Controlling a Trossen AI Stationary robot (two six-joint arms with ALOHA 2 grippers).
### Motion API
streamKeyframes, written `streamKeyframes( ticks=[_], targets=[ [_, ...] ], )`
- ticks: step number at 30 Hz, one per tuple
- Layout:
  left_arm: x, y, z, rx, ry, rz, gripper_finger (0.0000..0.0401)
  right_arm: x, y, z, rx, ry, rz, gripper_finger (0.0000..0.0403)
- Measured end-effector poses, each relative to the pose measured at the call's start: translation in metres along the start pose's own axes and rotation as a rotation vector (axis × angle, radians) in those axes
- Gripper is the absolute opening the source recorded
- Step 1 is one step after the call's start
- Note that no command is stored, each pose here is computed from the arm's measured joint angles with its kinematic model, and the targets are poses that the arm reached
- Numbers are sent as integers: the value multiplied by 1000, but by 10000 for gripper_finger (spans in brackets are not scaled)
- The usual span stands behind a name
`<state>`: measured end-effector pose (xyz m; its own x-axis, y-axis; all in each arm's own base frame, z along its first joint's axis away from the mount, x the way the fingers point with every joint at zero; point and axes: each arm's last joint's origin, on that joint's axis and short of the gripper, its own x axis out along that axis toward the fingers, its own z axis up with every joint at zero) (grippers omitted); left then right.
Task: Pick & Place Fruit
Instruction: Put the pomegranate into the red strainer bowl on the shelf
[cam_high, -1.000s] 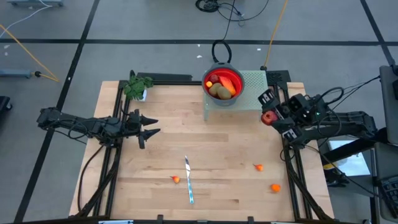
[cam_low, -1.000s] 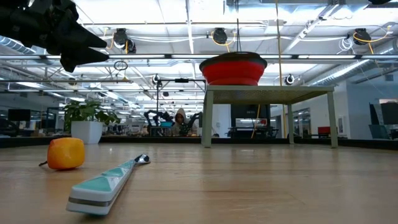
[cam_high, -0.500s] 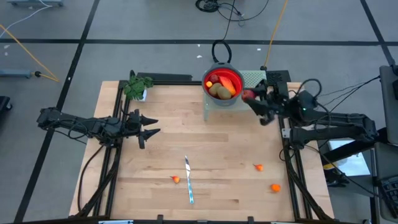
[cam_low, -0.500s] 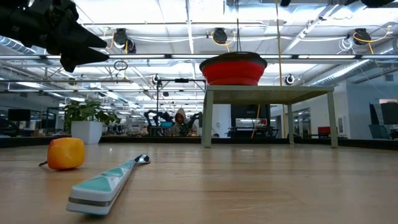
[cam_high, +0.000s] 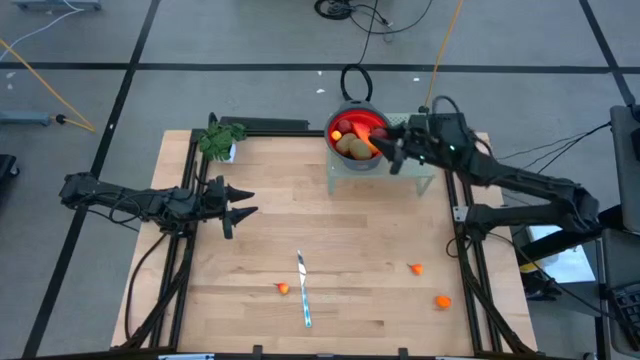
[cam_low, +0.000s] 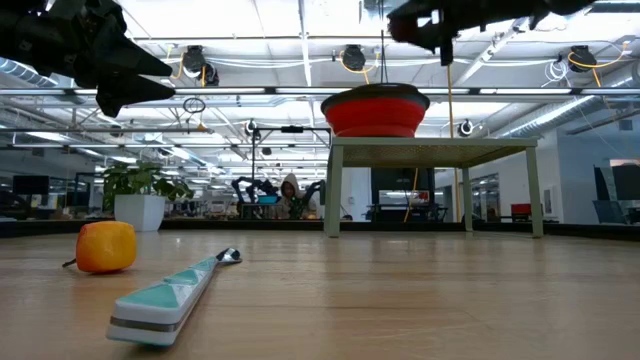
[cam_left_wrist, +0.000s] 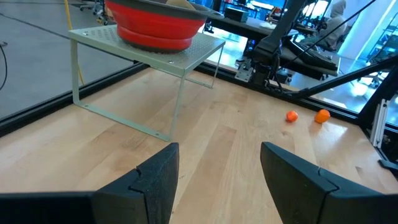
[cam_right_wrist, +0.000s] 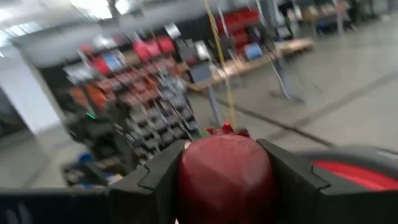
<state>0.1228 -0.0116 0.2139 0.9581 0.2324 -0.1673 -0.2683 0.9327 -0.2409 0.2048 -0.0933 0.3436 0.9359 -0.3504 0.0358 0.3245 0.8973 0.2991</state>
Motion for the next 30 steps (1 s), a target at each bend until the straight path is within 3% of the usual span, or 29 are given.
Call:
streamKeyframes(
  ticks=[13,30],
  targets=[
    [0,0,0,0,0,0,225,43,-25,22,-111,318,-173,182],
    [0,0,0,1,-1,3,225,78,-59,5,-215,474,-215,183]
  ],
)
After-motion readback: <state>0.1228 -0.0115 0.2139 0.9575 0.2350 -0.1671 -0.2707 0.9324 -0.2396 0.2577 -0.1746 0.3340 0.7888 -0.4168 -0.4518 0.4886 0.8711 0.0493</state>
